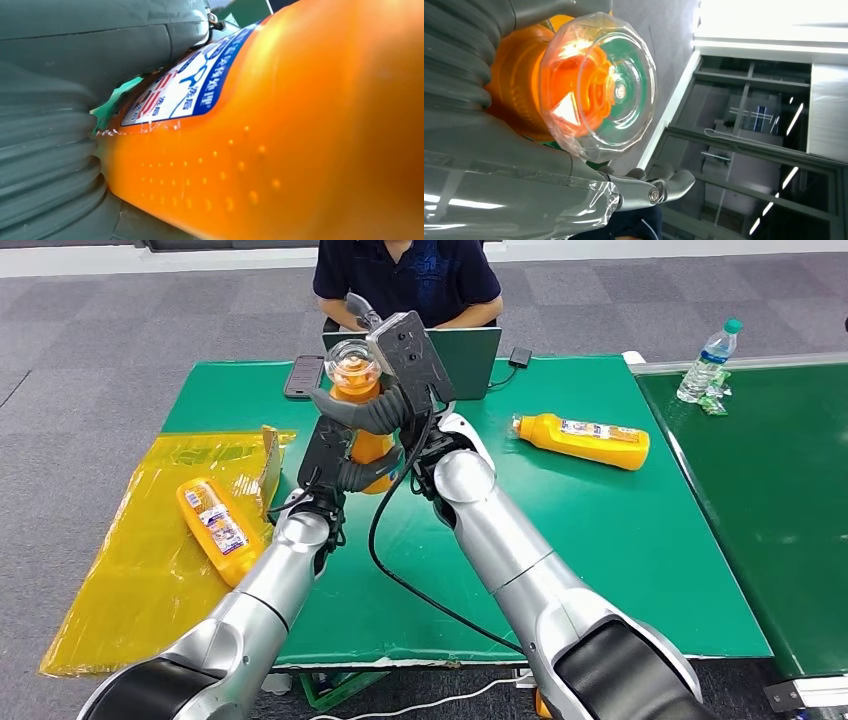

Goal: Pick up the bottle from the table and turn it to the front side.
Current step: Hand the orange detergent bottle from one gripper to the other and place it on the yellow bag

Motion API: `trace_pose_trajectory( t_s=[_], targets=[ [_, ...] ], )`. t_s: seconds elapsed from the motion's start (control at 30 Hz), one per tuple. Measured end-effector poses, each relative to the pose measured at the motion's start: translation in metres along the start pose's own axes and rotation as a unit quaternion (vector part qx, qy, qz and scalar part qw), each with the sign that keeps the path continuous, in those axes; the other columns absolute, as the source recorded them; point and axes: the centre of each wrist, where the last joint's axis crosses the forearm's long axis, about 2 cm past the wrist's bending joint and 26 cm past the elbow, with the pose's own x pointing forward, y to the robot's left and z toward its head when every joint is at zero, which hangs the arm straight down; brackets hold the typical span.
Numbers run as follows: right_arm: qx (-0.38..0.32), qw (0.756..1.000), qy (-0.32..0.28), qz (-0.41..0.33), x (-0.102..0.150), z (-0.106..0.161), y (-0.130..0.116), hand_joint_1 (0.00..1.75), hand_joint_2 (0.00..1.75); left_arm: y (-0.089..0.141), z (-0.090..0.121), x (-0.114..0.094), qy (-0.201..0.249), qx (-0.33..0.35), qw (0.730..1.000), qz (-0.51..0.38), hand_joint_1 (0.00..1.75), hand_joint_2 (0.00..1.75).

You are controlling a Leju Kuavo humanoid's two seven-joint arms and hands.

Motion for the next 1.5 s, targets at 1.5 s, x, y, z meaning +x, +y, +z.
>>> trace_pose_trajectory(
  t_s=[1.5],
  targets=[
    [-0.136,0.961,0.232,0.062,-0.115,0.258,-0.109,0.00,1.75,0.374,0.039,0.054,0.160,-0.052,0.645,-0.745,1.75,1.75]
  ],
)
